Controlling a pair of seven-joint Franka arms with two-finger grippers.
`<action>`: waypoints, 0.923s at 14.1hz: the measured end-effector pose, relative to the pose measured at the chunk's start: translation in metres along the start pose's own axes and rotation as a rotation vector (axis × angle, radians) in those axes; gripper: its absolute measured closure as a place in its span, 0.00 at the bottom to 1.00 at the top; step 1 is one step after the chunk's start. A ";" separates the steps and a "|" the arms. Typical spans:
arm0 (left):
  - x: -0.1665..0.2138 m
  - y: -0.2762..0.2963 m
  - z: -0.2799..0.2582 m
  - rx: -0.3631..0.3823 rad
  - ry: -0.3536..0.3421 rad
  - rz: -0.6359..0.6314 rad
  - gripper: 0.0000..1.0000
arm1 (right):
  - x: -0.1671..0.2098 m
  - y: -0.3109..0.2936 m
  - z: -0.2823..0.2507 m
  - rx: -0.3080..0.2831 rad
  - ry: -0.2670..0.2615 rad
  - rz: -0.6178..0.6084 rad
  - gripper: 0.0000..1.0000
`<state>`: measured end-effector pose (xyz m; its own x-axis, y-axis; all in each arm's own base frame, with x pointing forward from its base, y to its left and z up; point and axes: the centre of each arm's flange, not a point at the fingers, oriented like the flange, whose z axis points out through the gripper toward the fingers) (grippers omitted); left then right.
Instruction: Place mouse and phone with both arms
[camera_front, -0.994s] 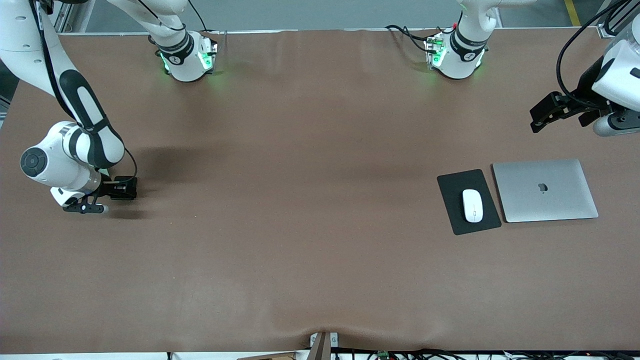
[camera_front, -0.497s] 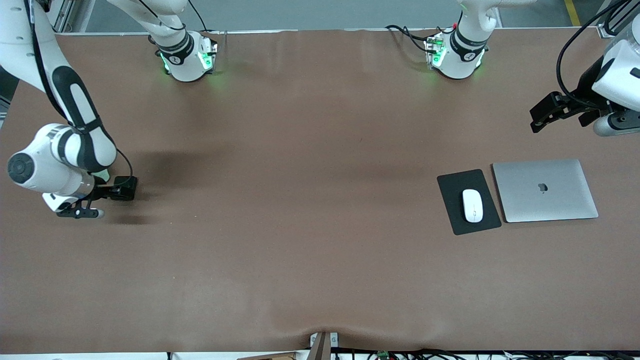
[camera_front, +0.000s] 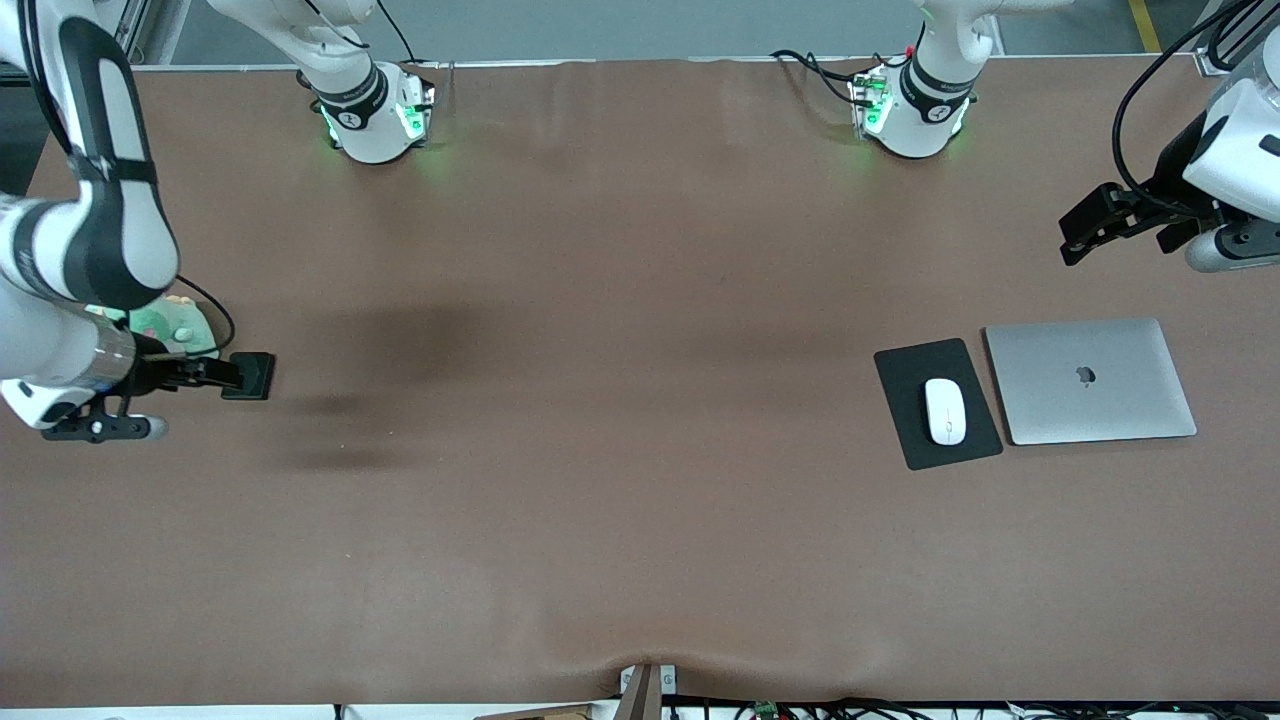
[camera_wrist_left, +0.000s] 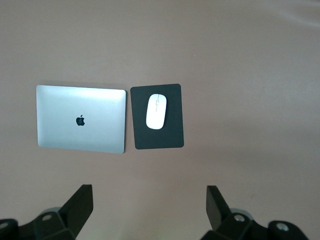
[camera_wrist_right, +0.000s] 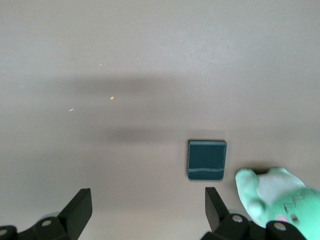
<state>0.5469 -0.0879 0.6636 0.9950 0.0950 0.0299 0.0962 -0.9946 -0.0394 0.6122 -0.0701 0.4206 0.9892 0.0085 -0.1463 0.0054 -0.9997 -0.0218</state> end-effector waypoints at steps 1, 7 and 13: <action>0.000 0.000 0.000 0.000 0.000 0.001 0.00 | -0.003 -0.003 -0.031 0.001 -0.003 0.001 0.00; -0.001 0.002 0.000 -0.013 -0.005 0.003 0.00 | -0.044 -0.049 -0.166 0.022 0.064 0.000 0.00; 0.000 0.003 0.002 -0.040 -0.015 0.028 0.00 | -0.101 -0.071 -0.221 0.024 0.079 0.015 0.00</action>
<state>0.5473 -0.0903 0.6611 0.9976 0.0679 0.0139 0.0679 -0.9977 -0.0002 0.5443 -0.0047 0.6552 0.9976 -0.0090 -0.0687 -0.0120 -0.9990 -0.0439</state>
